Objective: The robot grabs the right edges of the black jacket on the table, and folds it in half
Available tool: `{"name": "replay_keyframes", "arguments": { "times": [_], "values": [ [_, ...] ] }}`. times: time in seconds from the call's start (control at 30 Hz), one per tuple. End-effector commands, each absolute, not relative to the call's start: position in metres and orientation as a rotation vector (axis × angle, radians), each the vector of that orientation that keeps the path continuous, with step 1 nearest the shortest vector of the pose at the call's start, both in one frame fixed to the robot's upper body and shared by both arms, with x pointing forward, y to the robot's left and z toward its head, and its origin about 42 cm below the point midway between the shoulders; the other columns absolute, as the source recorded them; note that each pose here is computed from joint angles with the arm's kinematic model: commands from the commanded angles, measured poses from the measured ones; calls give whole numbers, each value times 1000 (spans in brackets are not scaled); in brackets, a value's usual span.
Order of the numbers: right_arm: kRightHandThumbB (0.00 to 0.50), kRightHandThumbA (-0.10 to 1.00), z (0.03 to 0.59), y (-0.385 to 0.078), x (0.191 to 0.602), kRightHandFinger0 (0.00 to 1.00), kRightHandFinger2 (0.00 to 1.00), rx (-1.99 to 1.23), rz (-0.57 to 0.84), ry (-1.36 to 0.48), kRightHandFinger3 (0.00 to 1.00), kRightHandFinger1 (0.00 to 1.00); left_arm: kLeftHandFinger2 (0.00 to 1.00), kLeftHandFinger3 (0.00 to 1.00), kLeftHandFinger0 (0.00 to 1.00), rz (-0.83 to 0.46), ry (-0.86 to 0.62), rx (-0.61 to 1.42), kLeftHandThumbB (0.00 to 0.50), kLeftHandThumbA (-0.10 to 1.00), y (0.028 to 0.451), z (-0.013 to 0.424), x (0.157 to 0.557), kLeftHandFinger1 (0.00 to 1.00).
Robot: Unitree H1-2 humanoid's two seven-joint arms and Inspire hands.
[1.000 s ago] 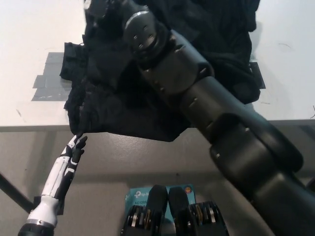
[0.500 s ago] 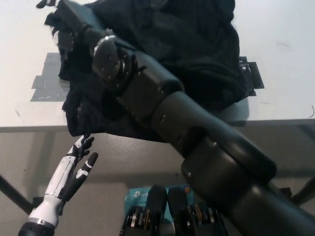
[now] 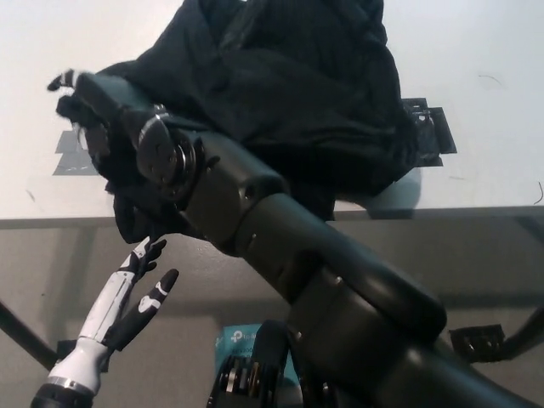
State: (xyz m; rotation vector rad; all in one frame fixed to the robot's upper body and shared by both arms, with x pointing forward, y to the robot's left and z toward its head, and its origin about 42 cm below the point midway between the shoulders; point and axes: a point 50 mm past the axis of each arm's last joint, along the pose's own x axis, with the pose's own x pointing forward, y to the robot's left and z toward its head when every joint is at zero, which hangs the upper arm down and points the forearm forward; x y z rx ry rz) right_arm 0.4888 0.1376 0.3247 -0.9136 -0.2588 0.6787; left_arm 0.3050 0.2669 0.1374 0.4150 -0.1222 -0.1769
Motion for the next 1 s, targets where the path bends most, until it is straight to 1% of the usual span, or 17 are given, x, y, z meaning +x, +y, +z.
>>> {"name": "replay_keyframes", "arguments": {
  "times": [0.0, 0.03, 0.1, 0.17, 0.23, 0.33, 0.4, 0.43, 0.6, 0.67, 0.7, 0.77, 0.8, 0.83, 0.9, 0.93, 0.97],
  "values": [
    [385, 684, 326, 139, 488, 1000, 1000, -955, 762, -169, 1000, 1000, 1000, 1000, 1000, -212, -156, 479, 180, 860, 269, 149, 310, 1000],
    [391, 704, 325, 138, 489, 1000, 1000, -954, 765, -163, 1000, 1000, 1000, 1000, 1000, -213, -157, 483, 181, 866, 269, 150, 311, 1000],
    [425, 838, 326, 134, 492, 1000, 1000, -1000, 788, -146, 1000, 1000, 1000, 1000, 1000, -221, -161, 475, 185, 867, 270, 149, 311, 1000],
    [425, 840, 326, 134, 492, 1000, 1000, -1001, 790, -145, 1000, 1000, 1000, 1000, 1000, -222, -161, 475, 186, 867, 270, 149, 311, 1000],
    [472, 956, 341, 130, 497, 1000, 1000, -1036, 844, -97, 1000, 1000, 1000, 1000, 1000, -227, -142, 452, 206, 857, 270, 147, 313, 1000],
    [473, 958, 341, 130, 497, 1000, 1000, -1037, 848, -93, 1000, 1000, 1000, 1000, 1000, -227, -141, 452, 207, 850, 270, 147, 313, 1000],
    [500, 936, 363, 135, 495, 1000, 1000, -1034, 937, -37, 1000, 1000, 1000, 1000, 1000, -230, -129, 437, 193, 830, 271, 143, 307, 1000],
    [500, 954, 376, 138, 493, 1000, 1000, -1052, 973, -38, 1000, 1000, 1000, 1000, 1000, -231, -128, 442, 174, 809, 271, 141, 305, 1000],
    [500, 1000, 422, 147, 486, 1000, 1000, -1208, 1064, -104, 1000, 1000, 1000, 1000, 1000, -245, -133, 455, 153, 798, 270, 141, 305, 1000],
    [423, 1000, 458, 149, 480, 1000, 1000, -1116, 1140, -31, 1000, 1000, 1000, 1000, 1000, -256, -136, 478, 151, 816, 268, 140, 307, 1000],
    [454, 1000, 476, 151, 476, 1000, 1000, -1231, 1138, -37, 1000, 1000, 1000, 1000, 1000, -259, -136, 481, 156, 825, 267, 141, 308, 1000],
    [455, 1000, 476, 151, 476, 1000, 1000, -1232, 1140, -34, 1000, 1000, 1000, 1000, 1000, -259, -136, 481, 155, 826, 267, 141, 308, 1000],
    [434, 1000, 491, 153, 472, 1000, 1000, -1272, 1130, -68, 1000, 1000, 1000, 1000, 1000, -262, -137, 476, 129, 809, 267, 140, 308, 1000],
    [438, 1000, 526, 157, 460, 1000, 1000, -1348, 1116, -179, 1000, 1000, 1000, 1000, 1000, -263, -144, 460, 135, 778, 266, 138, 309, 1000],
    [437, 1000, 528, 157, 460, 1000, 1000, -1352, 1117, -184, 1000, 1000, 1000, 1000, 1000, -262, -146, 458, 135, 772, 265, 138, 310, 1000],
    [443, 1000, 550, 160, 450, 1000, 1000, -1404, 1106, -229, 1000, 1000, 1000, 1000, 1000, -254, -139, 466, 164, 817, 265, 137, 313, 1000],
    [473, 1000, 565, 161, 443, 1000, 1000, -1444, 1090, -237, 1000, 1000, 1000, 1000, 1000, -255, -128, 473, 185, 860, 264, 136, 313, 1000]
  ]
}}
